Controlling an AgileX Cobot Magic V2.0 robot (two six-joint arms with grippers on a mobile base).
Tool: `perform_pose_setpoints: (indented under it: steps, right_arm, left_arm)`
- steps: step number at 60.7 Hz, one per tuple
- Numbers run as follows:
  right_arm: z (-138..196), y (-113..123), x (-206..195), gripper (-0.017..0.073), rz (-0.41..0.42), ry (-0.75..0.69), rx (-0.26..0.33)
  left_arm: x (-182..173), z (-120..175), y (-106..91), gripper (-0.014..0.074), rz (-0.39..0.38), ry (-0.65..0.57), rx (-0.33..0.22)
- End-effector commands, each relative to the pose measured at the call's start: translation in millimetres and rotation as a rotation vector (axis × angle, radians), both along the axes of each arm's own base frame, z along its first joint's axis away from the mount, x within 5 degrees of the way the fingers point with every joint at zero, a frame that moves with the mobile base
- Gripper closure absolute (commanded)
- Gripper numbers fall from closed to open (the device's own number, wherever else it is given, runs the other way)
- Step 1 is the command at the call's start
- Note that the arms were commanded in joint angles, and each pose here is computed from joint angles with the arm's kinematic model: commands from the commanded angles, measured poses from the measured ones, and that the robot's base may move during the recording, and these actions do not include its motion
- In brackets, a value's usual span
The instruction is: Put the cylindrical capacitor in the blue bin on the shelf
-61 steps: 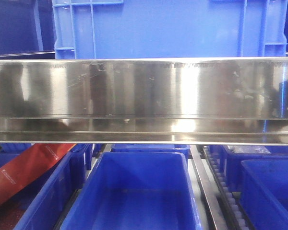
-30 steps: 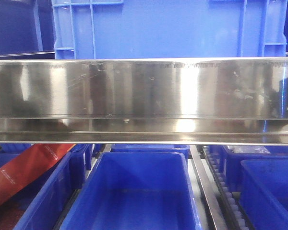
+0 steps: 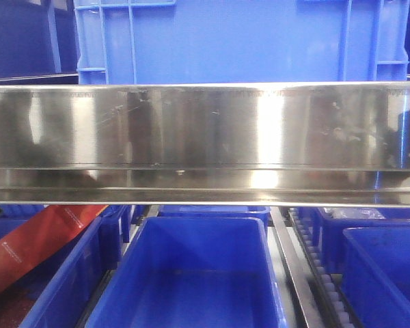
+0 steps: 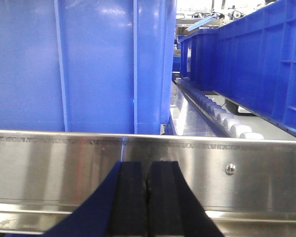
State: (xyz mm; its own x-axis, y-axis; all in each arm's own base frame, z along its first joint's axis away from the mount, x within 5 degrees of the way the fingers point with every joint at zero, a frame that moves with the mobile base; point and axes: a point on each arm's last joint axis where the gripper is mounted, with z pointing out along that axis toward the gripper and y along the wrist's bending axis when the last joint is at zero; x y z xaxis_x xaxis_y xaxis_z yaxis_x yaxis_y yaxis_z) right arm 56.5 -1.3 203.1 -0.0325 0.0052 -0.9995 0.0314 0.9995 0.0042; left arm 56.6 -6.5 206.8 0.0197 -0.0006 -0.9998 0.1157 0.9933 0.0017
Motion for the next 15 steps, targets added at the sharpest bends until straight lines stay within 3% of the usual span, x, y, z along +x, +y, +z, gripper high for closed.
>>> perform_pose_setpoints:
  steps: [1, 15]
  right_arm:
    - [1.2, -0.6, -0.1, 0.0721, -0.008, -0.023, -0.007]
    - [1.2, -0.6, -0.1, 0.0721, -0.008, -0.023, -0.007]
  left_arm:
    - [-0.6, 3.2, 0.2, 0.0666, 0.002, -0.031, -0.01]
    - [-0.6, 3.2, 0.2, 0.0666, 0.002, -0.031, -0.01]
